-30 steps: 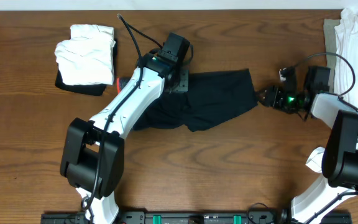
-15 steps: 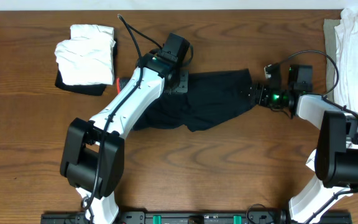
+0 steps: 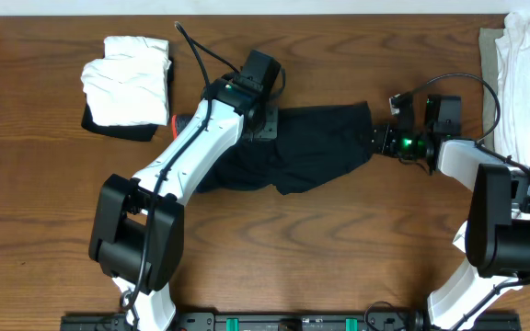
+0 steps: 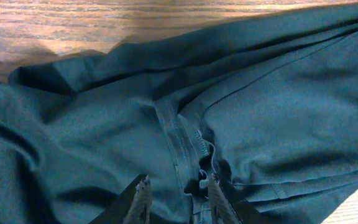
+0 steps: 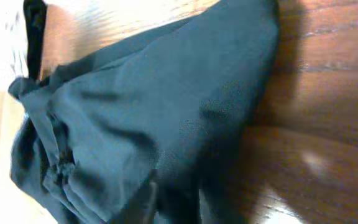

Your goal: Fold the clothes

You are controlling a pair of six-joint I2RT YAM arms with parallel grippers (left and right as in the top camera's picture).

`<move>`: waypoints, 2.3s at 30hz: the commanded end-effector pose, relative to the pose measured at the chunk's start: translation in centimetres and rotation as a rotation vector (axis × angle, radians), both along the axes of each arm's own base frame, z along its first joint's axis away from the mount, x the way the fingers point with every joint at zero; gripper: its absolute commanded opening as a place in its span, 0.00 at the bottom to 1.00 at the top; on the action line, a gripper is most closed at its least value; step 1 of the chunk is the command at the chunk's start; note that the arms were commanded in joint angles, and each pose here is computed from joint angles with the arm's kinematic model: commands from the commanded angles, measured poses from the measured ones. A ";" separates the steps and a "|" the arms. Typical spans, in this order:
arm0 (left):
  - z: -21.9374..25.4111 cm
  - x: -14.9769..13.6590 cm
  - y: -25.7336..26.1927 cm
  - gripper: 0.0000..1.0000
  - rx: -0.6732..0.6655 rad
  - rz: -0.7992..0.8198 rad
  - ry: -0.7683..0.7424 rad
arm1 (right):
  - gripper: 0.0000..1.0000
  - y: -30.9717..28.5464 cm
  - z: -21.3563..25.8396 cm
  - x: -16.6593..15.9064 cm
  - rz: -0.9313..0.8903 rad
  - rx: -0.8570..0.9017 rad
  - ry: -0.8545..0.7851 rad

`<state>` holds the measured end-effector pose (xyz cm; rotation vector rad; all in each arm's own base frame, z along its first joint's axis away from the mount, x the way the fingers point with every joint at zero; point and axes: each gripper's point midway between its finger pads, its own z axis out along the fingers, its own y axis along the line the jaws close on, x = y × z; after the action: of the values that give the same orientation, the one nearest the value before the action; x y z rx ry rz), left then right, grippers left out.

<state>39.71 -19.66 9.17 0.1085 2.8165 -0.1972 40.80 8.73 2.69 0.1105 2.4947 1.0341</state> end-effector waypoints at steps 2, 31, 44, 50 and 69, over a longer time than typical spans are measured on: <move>0.0 0.2 0.3 0.33 0.013 -0.002 -0.008 | 0.01 0.4 -0.1 -0.5 0.022 0.026 0.005; 6.0 0.6 17.4 0.34 0.009 0.400 -0.015 | 0.01 -11.3 5.1 2.3 -0.058 -0.058 -0.142; 4.4 -0.8 22.0 0.34 0.021 0.517 0.047 | 0.01 -0.3 14.5 3.0 0.232 -0.218 -0.282; 4.4 -0.8 22.8 0.35 0.020 0.536 0.043 | 0.01 8.6 14.3 -0.1 0.435 -0.234 -0.289; 4.4 -0.8 23.0 0.35 0.020 0.543 0.045 | 0.01 22.8 3.9 -9.3 0.880 -0.436 -0.208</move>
<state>39.11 3.04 13.78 -0.6475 2.7627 -0.0625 31.64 31.01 8.36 -1.1999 2.4925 0.6981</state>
